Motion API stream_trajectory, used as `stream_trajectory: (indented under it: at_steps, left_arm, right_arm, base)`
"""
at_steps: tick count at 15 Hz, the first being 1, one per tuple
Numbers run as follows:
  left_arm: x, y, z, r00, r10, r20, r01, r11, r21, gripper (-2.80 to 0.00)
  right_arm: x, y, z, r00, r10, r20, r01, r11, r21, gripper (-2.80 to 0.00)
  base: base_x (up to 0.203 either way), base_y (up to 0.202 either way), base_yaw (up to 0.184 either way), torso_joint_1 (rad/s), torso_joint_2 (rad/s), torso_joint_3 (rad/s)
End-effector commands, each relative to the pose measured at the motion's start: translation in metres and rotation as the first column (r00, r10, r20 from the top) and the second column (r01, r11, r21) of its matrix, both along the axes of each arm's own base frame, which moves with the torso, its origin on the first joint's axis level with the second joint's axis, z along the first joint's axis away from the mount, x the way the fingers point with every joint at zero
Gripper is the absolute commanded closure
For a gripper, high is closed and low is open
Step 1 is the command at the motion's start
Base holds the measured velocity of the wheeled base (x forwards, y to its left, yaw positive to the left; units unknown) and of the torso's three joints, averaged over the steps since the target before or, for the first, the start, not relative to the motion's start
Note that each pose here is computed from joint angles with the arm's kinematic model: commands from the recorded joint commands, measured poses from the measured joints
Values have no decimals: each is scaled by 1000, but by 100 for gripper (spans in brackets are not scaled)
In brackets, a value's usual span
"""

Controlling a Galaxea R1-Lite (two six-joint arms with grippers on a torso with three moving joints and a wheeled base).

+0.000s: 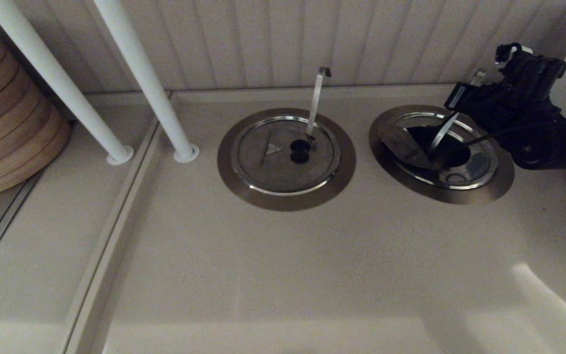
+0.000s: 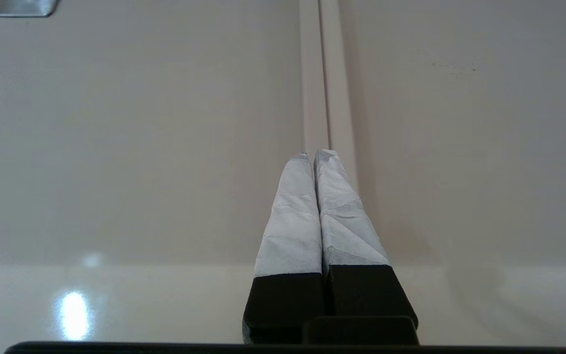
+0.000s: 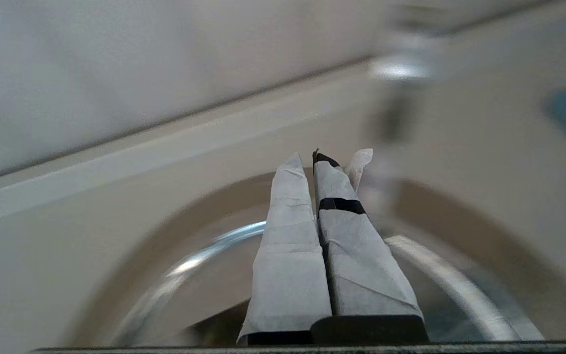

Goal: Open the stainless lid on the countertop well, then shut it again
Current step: Stir with a spoon

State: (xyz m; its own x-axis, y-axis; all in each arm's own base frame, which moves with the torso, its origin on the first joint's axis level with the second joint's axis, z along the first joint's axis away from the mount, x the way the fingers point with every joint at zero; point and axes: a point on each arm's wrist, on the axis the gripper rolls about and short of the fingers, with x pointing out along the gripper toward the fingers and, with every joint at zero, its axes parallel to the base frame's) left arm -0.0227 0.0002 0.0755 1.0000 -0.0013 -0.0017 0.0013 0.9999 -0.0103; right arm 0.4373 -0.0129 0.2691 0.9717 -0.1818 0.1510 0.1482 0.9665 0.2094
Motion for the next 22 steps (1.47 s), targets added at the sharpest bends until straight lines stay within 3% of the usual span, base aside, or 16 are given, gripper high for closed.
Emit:
stream_trajectory:
  at_steps: [1, 8, 9, 14, 22]
  left_arm:
    - [0, 0, 0, 1000, 1, 0, -1, 1000, 0, 0]
    - [0, 0, 0, 1000, 1, 0, -1, 1000, 0, 0]
    - [0, 0, 0, 1000, 1, 0, -1, 1000, 0, 0]
    - [0, 0, 0, 1000, 1, 0, -1, 1000, 0, 0]
    - [0, 0, 0, 1000, 2, 0, -2, 1000, 0, 0]
  right_arm:
    - [16, -5, -19, 999, -11, -30, 11, 1000, 1, 0]
    - [13, -7, -13, 1000, -22, -20, 22, 1000, -4, 0]
    - [11, -5, -11, 1000, -19, -19, 19, 1000, -5, -280]
    - [3, -4, -1, 1000, -20, -6, 20, 1000, -6, -280]
    - [2, -2, -3, 996, -57, -68, 54, 998, -36, -280]
  base:
    - [0, 0, 0, 0, 0, 0]
    - [0, 0, 0, 0, 0, 0]
    - [0, 0, 0, 0, 0, 0]
    - [0, 0, 0, 0, 0, 0]
    - [0, 0, 0, 0, 0, 0]
